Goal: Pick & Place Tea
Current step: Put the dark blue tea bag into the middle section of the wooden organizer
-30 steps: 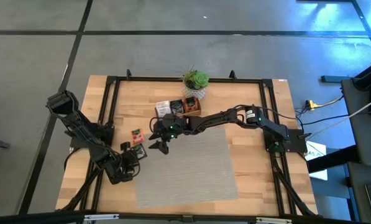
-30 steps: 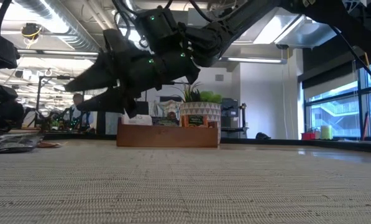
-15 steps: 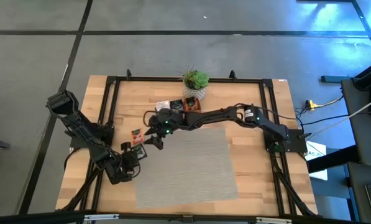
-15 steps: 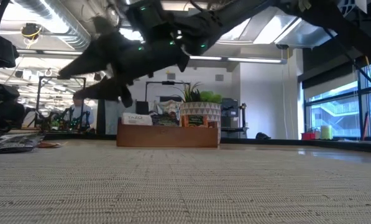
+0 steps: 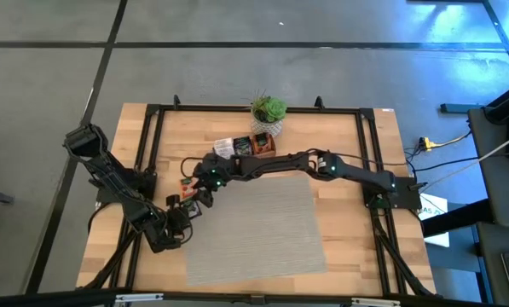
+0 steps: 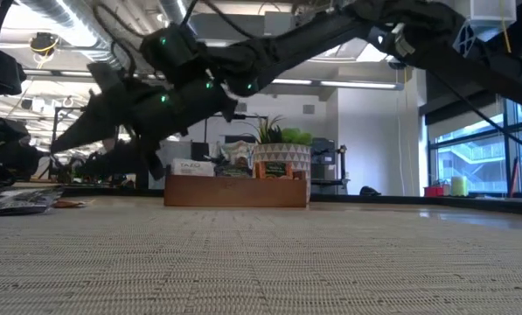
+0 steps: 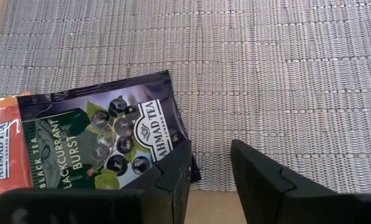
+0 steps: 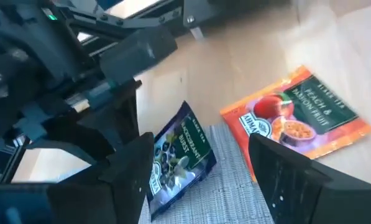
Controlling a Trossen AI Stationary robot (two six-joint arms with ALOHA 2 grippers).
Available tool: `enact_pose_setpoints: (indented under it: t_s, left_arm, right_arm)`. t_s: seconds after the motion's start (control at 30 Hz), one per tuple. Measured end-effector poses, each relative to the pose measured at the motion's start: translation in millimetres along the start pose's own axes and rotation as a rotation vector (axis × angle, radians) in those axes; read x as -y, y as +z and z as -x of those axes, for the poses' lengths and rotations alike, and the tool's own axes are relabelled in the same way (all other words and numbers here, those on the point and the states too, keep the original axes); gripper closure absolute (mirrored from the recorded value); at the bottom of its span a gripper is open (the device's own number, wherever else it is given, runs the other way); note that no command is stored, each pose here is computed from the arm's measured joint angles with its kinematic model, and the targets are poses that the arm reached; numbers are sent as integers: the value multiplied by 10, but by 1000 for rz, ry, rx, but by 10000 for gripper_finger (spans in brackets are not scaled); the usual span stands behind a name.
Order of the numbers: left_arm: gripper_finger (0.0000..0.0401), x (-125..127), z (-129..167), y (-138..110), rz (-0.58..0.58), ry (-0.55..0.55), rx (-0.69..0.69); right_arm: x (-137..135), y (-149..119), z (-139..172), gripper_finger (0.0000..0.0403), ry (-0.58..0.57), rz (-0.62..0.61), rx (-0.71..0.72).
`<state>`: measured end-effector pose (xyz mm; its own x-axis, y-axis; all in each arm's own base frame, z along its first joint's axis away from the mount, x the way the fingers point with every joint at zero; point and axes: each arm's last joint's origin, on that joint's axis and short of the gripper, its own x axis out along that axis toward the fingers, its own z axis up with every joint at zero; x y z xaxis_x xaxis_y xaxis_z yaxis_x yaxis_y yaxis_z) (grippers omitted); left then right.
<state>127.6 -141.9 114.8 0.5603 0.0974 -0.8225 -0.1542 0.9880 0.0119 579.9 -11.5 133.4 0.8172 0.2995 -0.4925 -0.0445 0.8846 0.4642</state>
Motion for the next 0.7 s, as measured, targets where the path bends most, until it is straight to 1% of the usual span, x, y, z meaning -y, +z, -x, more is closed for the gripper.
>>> enact_pose_setpoints:
  t_s: [0.17,0.23,0.33,0.7]
  left_arm:
    - [294,0,0,0,0,0,1]
    - [293,0,0,0,0,0,1]
    - [291,0,0,0,0,1,1]
    - [292,-1,0,1,-24,3,5]
  right_arm:
    - [83,-102,-119,140,29,-16,-44]
    - [79,-89,-117,140,26,-14,-38]
    - [84,-85,-106,140,-14,-13,-39]
    - [44,-132,-166,140,0,-4,-22]
